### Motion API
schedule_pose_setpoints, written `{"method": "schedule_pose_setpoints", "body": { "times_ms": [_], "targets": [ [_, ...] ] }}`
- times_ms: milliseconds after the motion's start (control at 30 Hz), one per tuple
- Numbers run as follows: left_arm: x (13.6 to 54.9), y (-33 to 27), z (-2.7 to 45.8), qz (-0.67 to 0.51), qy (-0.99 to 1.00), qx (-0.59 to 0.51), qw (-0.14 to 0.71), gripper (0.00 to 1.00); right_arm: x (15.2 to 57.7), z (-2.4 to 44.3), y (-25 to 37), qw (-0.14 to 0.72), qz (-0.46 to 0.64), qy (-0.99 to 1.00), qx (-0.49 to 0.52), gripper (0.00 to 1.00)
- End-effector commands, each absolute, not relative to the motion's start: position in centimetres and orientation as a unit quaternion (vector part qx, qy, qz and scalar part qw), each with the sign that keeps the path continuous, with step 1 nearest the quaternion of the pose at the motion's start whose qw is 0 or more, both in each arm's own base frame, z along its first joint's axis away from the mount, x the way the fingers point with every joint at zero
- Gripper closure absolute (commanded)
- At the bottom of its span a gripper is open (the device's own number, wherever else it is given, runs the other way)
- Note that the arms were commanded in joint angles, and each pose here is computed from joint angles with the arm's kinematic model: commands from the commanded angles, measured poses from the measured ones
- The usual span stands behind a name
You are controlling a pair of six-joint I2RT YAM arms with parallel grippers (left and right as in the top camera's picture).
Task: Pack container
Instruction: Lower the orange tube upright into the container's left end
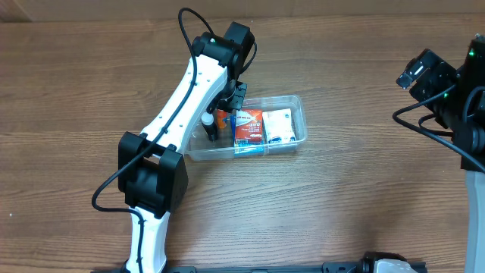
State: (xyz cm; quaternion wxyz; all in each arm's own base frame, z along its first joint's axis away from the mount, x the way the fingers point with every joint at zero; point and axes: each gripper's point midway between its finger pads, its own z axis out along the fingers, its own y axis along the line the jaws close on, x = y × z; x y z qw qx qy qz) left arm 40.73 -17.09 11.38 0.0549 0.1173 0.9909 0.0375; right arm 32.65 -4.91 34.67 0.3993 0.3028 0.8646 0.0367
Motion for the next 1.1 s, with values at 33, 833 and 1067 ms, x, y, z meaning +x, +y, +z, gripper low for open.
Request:
{"method": "schedule_pose_setpoints", "body": {
  "times_ms": [33,833,1067],
  "targets": [
    [41.2,-17.2,10.9,0.036,0.99,0.124,0.058,0.91,32.8,34.9,-5.0,0.404,0.039,0.862,0.303,0.0],
    [42.2,-18.0,10.8,-0.001,0.992,0.103,0.073,0.79,32.8,34.9,-5.0,0.404,0.039,0.862,0.303,0.0],
    [42.3,-17.2,10.8,0.001,0.993,0.095,0.07,0.63,32.8,34.9,-5.0,0.404,0.039,0.862,0.303,0.0]
  ]
}}
